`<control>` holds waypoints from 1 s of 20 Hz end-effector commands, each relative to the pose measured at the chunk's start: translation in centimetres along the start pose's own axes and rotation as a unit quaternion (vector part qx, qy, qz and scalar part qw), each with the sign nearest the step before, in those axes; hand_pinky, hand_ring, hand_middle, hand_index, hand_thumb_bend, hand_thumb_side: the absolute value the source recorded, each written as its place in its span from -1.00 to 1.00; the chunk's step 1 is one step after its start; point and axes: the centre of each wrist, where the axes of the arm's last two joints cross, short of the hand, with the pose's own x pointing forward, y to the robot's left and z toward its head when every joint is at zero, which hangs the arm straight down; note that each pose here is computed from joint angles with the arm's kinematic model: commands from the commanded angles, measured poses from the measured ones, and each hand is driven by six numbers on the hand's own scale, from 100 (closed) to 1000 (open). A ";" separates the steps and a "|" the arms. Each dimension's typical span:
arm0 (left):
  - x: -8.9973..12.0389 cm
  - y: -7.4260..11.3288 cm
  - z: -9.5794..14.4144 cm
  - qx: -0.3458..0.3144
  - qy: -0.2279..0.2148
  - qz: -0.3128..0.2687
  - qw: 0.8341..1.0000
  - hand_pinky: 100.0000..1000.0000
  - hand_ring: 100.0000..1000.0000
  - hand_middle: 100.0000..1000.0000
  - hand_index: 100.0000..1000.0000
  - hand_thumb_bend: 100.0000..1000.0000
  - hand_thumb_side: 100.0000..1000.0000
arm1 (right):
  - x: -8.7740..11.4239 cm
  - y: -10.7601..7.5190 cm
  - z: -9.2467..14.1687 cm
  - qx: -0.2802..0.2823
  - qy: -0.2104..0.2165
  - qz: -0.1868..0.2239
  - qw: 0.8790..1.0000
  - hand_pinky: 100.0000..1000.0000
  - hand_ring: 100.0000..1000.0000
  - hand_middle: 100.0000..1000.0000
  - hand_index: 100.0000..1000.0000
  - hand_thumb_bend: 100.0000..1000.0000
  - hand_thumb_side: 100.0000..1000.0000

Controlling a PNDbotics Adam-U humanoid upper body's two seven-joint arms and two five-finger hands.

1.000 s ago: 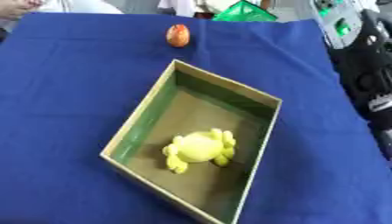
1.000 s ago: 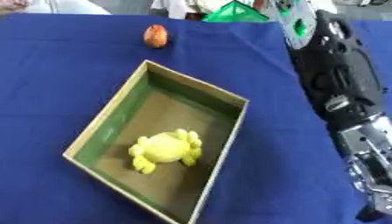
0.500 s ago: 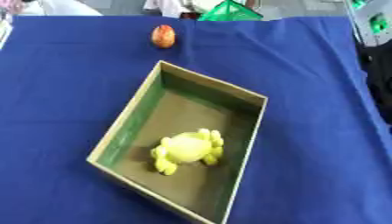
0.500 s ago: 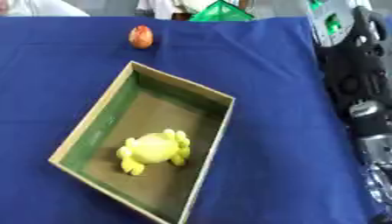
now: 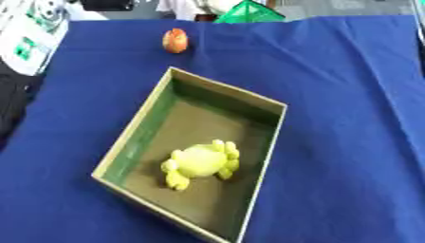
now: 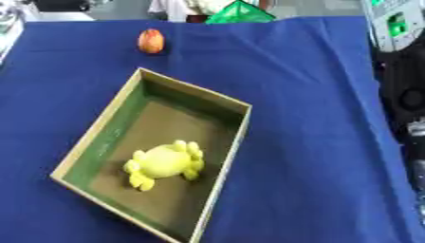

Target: Pick up objects on the table and place them in the box.

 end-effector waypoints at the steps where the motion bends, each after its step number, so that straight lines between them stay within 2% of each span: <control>1: 0.1 1.0 -0.9 -0.006 0.006 -0.017 1.000 0.54 0.61 0.58 0.71 0.15 0.38 | 0.3 -1.2 -1.4 -0.022 -0.011 0.003 1.000 0.47 0.51 0.54 0.66 -0.36 -0.03; 4: 0.2 0.6 -1.5 -0.019 0.020 -0.033 0.999 0.55 0.62 0.58 0.72 0.19 0.34 | 0.4 -1.2 -1.5 -0.025 -0.010 -0.001 1.000 0.47 0.51 0.54 0.66 -0.37 -0.02; 10: -0.1 0.2 -2.1 -0.042 0.065 -0.055 0.995 0.57 0.64 0.61 0.73 0.14 0.13 | 0.5 -1.4 -1.5 -0.029 -0.006 -0.005 1.000 0.47 0.50 0.54 0.66 -0.39 -0.01; 16: -0.3 -0.2 -2.3 -0.054 0.080 -0.083 0.992 0.58 0.66 0.63 0.75 0.03 -0.23 | 0.5 -1.5 -1.6 -0.032 -0.005 -0.006 0.999 0.46 0.50 0.54 0.66 -0.41 -0.01; 20: -0.6 -0.2 -2.3 -0.057 0.090 -0.084 0.991 0.58 0.66 0.65 0.76 -0.12 -0.51 | 0.5 -1.7 -1.6 -0.035 -0.002 -0.006 0.999 0.46 0.50 0.54 0.66 -0.43 0.00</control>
